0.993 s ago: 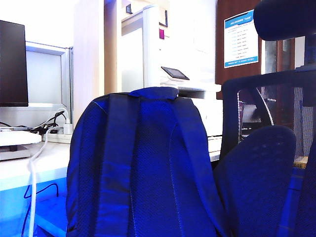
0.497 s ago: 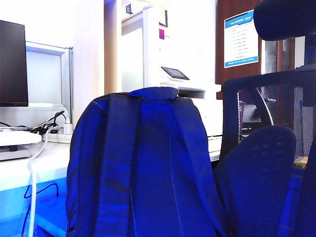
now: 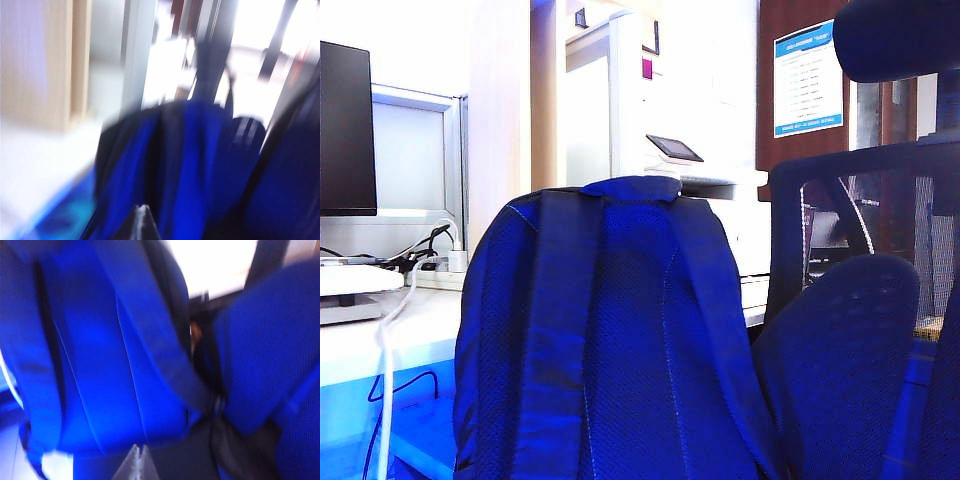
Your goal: Grab the backpack from the chair and place it on the desk.
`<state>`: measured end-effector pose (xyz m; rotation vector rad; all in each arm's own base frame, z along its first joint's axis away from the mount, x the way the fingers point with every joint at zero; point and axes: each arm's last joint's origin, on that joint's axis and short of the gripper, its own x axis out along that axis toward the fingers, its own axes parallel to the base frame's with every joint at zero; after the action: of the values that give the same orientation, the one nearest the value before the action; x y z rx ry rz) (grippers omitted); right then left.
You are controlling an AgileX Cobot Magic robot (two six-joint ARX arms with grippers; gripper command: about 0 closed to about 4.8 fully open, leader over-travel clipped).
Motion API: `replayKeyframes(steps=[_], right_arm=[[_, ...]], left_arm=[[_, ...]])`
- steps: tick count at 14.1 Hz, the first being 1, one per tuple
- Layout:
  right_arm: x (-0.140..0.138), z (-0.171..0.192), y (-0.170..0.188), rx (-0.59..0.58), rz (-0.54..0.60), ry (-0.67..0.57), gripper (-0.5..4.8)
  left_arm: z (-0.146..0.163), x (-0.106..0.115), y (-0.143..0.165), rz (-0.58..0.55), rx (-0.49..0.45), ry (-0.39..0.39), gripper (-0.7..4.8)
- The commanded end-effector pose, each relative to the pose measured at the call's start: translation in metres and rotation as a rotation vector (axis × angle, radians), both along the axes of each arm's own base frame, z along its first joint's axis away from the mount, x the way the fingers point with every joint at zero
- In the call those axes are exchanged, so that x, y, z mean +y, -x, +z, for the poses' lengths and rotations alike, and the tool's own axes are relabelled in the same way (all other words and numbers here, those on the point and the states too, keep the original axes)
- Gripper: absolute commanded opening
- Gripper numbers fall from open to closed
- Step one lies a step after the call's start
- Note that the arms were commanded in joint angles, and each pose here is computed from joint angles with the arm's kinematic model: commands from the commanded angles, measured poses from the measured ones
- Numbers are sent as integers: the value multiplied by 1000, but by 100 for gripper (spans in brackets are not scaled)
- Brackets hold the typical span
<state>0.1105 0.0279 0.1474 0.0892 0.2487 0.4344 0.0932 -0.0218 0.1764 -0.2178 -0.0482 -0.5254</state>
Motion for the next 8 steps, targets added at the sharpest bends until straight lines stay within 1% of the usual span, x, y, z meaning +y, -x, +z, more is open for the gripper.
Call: replayKeyframes(steps=[1, 2, 4, 5, 6, 7, 8], right_arm=[[1, 10, -1, -26, -12, -148, 0], [1, 14, -2, -32, 3, -185, 1], [3, 27, -2, -69, 48, -201, 9], [3, 34, -2, -89, 52, -205, 24], [3, 40, -2, -107, 53, -208, 46], [3, 52, -1, -141, 55, -213, 89], [2, 60, -1, -163, 57, -217, 110]], left_arm=[[19, 0, 4, -32, -81, 134, 160], [28, 0, 7, -36, -109, 135, 200], [48, 1, 13, -34, -172, 137, 253], [54, 1, 15, -35, -187, 139, 281], [59, 2, 15, -36, -190, 139, 307], [64, 1, 13, -52, -174, 133, 342], [69, 0, 9, -76, -142, 123, 366]])
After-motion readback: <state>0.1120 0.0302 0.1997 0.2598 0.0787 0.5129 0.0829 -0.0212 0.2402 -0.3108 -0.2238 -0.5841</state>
